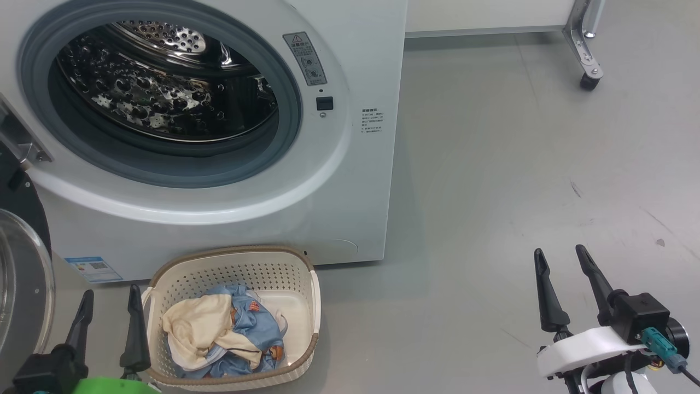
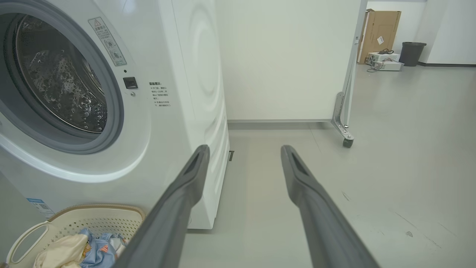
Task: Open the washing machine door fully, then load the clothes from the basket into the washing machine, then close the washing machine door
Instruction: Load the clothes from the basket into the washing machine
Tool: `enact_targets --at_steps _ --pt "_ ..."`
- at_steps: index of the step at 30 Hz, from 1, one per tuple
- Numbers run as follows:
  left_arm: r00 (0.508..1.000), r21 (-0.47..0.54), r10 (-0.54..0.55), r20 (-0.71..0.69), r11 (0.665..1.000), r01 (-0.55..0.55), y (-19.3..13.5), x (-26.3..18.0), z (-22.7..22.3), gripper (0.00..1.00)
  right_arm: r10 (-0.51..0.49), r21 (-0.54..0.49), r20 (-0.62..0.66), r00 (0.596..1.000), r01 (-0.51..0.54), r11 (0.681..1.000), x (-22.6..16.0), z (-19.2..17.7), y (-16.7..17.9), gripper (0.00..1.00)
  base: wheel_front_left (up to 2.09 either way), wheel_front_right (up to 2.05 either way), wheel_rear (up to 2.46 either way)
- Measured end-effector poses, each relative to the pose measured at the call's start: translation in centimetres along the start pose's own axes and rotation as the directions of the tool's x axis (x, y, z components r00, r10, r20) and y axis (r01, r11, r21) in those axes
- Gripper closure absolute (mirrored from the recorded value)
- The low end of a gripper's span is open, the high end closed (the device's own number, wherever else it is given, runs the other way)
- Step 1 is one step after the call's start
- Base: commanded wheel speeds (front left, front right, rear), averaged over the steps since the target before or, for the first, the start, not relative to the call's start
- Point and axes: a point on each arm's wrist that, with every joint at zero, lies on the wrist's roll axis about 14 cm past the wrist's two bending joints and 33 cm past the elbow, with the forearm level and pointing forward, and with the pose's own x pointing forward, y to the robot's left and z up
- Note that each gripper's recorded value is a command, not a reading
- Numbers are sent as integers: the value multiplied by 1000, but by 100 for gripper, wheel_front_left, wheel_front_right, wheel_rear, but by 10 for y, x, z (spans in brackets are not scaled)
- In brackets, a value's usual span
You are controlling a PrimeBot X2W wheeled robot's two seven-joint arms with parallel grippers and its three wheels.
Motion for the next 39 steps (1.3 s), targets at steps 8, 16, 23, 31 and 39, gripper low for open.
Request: enact_targets --at_steps 8,16,23,31,39 --pt "1000 -1 -8 -6 1000 8 -3 1 -2 0 -2 1 -7 1000 2 1000 0 -2 -1 0 0 0 0" --pt "998 -10 -49 -30 999 49 -17 2 -10 0 -5 2 -19 1000 5 1000 0 -6 -1 0 0 0 0" --pt "997 -15 -50 -57 999 50 -18 6 -19 0 -15 9 -48 999 15 1000 1 -16 -5 0 0 0 0" --pt "992 -31 -48 -113 999 45 -19 13 -38 0 -21 30 -98 995 24 999 6 -33 -6 0 0 0 0" --pt "984 -41 -83 -159 996 77 -32 35 -58 0 -28 37 -142 989 33 999 18 -51 -11 0 0 0 0"
